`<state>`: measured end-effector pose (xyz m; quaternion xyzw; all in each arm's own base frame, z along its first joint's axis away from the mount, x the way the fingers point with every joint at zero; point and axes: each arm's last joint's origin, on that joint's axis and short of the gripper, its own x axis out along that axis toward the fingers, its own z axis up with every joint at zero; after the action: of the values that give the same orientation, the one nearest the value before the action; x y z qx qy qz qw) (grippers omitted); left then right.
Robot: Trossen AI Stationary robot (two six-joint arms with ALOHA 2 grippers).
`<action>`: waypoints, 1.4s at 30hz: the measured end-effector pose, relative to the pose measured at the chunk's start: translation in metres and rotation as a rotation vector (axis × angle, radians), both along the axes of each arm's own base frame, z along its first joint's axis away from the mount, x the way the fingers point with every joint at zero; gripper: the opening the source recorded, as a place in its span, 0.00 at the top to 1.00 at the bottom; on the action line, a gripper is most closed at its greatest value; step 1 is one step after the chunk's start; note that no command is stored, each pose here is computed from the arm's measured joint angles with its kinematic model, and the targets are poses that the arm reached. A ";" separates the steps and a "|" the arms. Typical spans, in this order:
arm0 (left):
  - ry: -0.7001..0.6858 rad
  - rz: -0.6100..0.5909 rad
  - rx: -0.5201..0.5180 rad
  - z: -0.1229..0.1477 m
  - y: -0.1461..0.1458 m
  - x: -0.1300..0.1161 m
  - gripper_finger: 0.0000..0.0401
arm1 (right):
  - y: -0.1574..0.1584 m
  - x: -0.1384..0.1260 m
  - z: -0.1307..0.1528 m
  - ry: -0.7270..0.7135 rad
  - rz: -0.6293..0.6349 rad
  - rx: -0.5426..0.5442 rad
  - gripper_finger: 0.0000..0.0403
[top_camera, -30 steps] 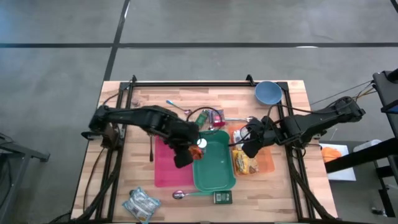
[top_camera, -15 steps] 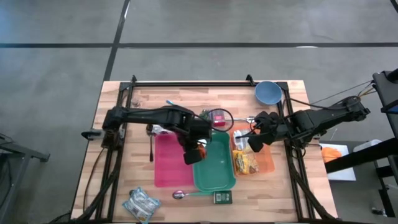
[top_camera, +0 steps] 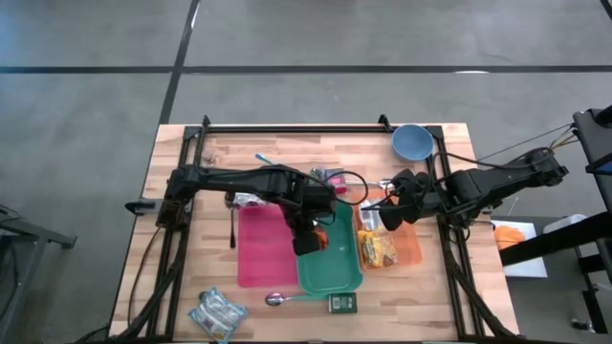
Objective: Pick & Place Food Item
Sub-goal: Put the orange seasoning pack into the green bin
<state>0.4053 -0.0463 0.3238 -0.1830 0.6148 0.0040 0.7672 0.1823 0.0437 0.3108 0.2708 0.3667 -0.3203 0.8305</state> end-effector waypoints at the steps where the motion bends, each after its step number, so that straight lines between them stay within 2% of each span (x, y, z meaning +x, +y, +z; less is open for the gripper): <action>1: 0.001 0.012 -0.003 -0.003 0.000 0.003 1.00 | -0.001 -0.001 0.001 -0.009 -0.007 0.002 0.36; 8: 0.068 0.093 -0.010 -0.021 0.000 0.011 1.00 | -0.003 -0.006 0.006 -0.075 -0.067 0.037 0.36; 21: 0.180 0.202 -0.022 -0.040 -0.003 0.015 1.00 | -0.003 -0.008 0.008 -0.089 -0.067 0.040 0.36; 29: 0.198 0.190 -0.017 -0.048 -0.010 0.018 1.00 | -0.003 -0.008 0.008 -0.086 -0.059 0.031 0.36; 35: 0.180 0.198 0.030 -0.048 -0.009 0.019 1.00 | -0.003 -0.008 0.008 -0.080 -0.046 0.021 0.36; 42: 0.181 0.104 0.088 -0.062 -0.015 0.018 1.00 | -0.003 -0.008 0.008 -0.077 -0.040 0.015 0.36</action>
<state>0.4228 -0.0616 0.2617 -0.1799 0.6705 0.0875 0.7145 0.1746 0.0407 0.3190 0.2964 0.3312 -0.3235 0.8354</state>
